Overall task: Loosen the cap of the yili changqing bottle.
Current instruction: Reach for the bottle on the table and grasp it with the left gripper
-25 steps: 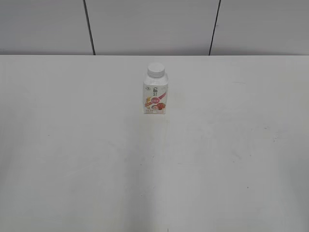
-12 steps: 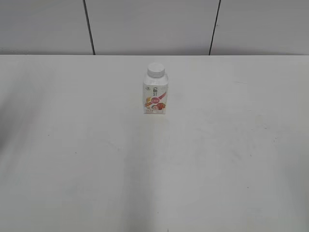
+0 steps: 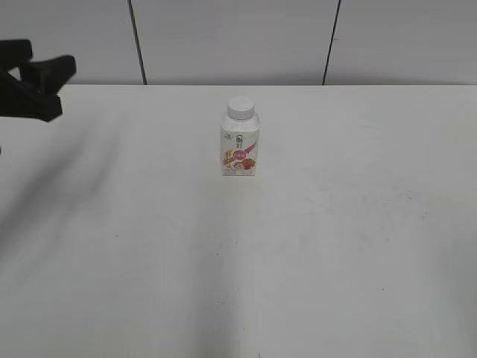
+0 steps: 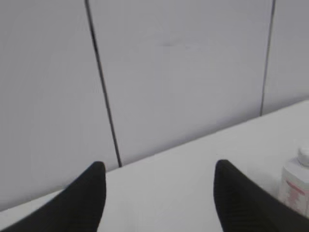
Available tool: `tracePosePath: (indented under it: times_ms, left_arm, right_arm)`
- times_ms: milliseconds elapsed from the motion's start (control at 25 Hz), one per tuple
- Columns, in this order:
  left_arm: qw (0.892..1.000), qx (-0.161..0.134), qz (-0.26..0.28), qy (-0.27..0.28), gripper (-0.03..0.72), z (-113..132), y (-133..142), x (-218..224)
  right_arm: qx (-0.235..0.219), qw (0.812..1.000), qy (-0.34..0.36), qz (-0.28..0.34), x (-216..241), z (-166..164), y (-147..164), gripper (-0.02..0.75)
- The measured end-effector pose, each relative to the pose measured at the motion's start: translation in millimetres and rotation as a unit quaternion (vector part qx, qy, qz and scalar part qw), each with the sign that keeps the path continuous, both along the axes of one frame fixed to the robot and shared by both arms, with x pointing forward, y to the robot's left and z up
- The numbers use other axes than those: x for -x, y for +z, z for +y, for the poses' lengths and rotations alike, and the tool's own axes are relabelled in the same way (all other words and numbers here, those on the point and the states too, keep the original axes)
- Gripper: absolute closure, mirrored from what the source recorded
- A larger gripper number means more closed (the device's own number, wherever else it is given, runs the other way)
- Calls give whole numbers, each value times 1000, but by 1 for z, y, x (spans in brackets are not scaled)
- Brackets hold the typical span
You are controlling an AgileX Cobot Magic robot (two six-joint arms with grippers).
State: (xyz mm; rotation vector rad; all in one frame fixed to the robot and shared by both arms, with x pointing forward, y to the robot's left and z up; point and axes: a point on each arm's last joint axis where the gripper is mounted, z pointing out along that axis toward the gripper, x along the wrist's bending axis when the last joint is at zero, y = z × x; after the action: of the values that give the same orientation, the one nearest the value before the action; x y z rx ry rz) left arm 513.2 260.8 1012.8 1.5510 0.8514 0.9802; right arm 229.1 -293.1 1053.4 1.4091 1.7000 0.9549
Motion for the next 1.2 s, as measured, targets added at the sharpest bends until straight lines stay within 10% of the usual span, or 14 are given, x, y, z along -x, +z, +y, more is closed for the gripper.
tracePosePath:
  times_ms: [440,760,1200]
  left_arm:
    - [982,-15,19,-188,179,-25,-61,-33]
    - [986,30,44,-160,52,-20,-88,-62]
    - [929,0,71,-362,81,-33,-115,-105]
  right_arm:
    - [0,1000,0,0,0,0,0,174]
    - [0,1000,0,0,0,0,0,174]
    - [0,1000,0,0,0,0,0,174]
